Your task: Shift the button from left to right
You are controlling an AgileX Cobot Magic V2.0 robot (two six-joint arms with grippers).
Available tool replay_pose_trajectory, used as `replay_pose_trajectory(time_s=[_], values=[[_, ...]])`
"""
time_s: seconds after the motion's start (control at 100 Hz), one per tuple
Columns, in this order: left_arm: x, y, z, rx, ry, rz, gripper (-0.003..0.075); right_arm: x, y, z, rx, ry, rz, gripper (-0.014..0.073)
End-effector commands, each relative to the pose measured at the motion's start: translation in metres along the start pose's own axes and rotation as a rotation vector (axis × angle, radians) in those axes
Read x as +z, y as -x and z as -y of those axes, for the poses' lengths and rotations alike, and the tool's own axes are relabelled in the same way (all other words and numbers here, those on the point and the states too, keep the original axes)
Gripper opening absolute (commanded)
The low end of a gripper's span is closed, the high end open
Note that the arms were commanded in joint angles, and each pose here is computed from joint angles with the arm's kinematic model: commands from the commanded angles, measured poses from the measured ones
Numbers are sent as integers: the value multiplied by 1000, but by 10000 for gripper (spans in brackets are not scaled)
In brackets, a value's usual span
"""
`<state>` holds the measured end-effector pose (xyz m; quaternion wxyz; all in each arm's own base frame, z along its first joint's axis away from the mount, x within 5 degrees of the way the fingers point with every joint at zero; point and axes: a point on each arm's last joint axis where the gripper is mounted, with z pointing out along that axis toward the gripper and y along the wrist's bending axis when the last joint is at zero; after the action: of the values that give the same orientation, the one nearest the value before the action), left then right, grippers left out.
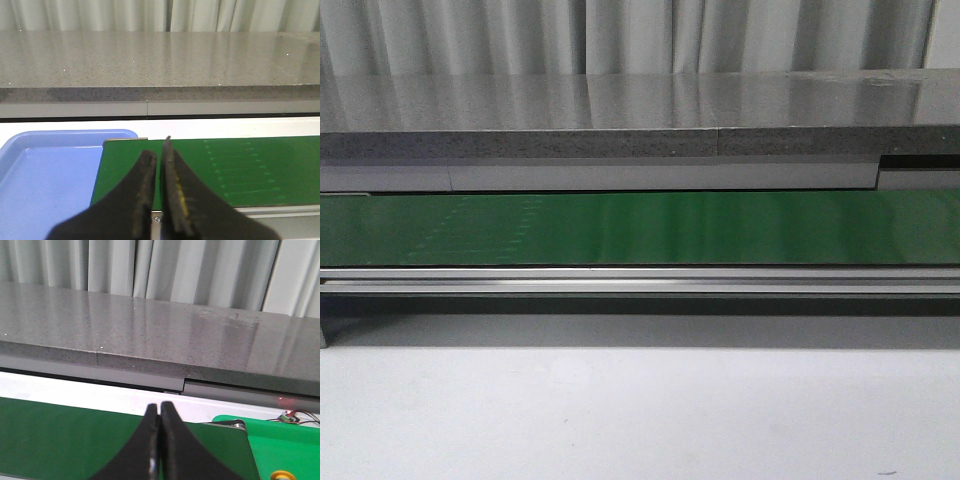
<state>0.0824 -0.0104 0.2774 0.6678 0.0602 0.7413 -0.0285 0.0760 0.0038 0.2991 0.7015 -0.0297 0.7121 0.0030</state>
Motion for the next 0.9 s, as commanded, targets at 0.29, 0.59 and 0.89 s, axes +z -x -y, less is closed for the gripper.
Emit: replay_pose_trajectory(time_s=[0.29, 0.59, 0.89], values=[[-1, 16, -1, -8, 2, 105, 5, -23, -31, 0, 25, -25, 88, -68], [-1, 16, -1, -8, 2, 105, 5, -25, -71, -1, 48, -24, 75, -68], [-1, 16, -1, -8, 2, 105, 5, -20, -90, -2, 48, -24, 80, -68]])
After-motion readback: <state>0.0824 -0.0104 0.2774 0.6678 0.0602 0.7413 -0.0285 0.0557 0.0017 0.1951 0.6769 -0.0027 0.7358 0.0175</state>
